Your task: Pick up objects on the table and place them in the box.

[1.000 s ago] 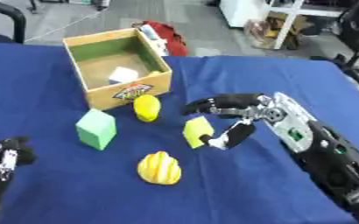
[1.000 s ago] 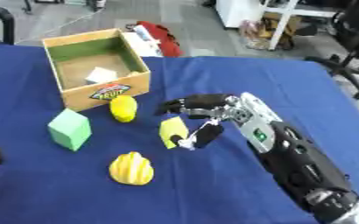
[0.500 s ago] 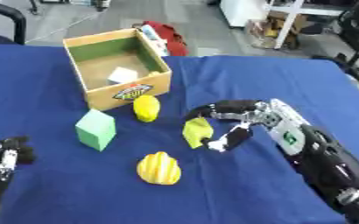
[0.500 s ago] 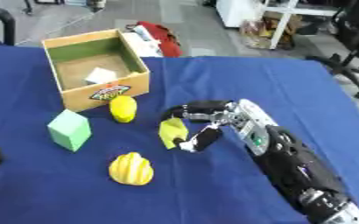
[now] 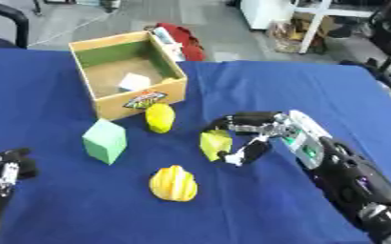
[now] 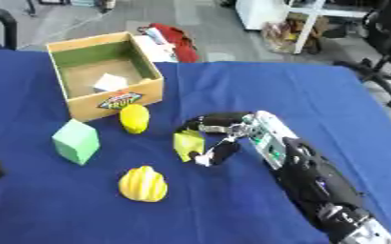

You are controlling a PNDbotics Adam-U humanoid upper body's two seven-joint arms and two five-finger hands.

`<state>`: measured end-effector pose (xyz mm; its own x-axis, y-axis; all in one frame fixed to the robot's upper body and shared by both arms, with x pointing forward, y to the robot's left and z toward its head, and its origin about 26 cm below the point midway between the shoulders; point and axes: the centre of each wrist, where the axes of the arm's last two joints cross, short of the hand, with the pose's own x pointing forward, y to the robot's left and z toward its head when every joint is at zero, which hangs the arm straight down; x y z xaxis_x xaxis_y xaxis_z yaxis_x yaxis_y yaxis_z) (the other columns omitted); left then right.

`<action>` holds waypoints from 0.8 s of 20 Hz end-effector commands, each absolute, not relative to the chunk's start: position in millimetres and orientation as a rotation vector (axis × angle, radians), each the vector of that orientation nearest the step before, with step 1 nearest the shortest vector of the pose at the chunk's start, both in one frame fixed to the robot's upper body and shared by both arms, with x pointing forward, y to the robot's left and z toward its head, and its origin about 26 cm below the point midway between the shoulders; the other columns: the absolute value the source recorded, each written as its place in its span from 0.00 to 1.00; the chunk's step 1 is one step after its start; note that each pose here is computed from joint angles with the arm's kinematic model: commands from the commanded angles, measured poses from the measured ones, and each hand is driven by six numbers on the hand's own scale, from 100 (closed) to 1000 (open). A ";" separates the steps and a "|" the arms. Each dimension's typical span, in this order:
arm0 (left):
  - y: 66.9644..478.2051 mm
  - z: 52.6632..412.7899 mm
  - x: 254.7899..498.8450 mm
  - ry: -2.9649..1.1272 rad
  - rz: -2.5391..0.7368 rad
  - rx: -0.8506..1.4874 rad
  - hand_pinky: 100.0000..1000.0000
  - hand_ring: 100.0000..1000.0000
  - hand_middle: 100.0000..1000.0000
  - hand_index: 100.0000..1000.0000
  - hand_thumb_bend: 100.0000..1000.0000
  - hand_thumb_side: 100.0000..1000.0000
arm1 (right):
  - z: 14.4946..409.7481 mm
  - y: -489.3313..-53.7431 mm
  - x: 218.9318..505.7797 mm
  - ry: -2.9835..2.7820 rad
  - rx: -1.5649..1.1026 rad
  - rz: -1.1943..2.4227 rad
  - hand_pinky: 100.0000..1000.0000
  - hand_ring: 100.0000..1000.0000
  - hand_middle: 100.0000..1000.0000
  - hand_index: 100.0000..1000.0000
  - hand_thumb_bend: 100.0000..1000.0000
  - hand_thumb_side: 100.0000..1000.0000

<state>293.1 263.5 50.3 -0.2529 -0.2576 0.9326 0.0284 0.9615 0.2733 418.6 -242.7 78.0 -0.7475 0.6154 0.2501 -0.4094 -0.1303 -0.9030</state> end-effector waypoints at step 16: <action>266.5 57.8 295.0 -1.831 -0.283 0.189 0.60 0.51 0.48 0.69 0.00 0.70 | 125.5 -242.9 432.3 -2.102 -0.490 1.597 0.65 0.54 0.22 0.93 0.00 0.09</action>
